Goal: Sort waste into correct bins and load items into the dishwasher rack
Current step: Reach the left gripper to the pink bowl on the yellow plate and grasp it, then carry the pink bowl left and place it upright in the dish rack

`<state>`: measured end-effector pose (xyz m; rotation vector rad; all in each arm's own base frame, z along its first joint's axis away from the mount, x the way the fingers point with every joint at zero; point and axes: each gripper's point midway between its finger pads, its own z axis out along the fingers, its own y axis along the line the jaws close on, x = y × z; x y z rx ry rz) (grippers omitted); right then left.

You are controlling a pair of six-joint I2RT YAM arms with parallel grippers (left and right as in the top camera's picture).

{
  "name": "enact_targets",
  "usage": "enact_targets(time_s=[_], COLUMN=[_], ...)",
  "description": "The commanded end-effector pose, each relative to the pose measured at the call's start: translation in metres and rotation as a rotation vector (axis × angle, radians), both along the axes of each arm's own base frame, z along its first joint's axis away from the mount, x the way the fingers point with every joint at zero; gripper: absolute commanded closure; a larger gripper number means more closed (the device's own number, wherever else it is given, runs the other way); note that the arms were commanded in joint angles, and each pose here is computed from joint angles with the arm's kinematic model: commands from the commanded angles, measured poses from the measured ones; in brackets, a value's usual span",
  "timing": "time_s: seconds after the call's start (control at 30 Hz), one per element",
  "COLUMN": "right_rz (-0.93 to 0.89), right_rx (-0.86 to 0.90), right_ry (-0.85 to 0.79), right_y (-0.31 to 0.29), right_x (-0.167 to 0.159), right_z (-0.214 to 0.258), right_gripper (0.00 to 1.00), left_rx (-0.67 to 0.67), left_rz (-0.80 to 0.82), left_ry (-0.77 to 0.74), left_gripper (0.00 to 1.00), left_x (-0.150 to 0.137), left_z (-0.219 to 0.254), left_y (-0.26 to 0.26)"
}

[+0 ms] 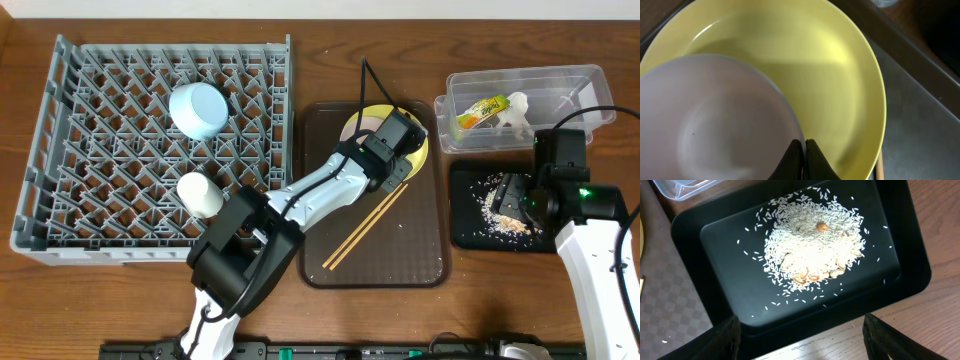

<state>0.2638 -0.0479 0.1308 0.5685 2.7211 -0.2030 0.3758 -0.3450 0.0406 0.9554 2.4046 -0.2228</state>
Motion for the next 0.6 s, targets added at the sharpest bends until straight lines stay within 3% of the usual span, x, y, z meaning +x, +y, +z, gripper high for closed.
enact_targets(time_s=[0.0,0.3,0.57], right_rz=[-0.022,-0.019,-0.019], right_rx=[-0.010,-0.012,-0.012], right_ry=[-0.023,-0.027,-0.028], right_y=[-0.004,-0.004,-0.004], right_x=[0.003,0.004,0.004], right_z=[0.008,0.008,0.008], right_gripper=[0.24,0.23,0.23], left_rx=[-0.043,-0.231,-0.642], left_rz=[0.017,0.113,0.133], left_ry=[-0.049,-0.155,0.081], left_gripper=[0.94,0.94,0.94], left_x=[0.005,0.007,0.018], left_z=[0.041,0.170,0.222], left_y=[0.001,0.049,0.106])
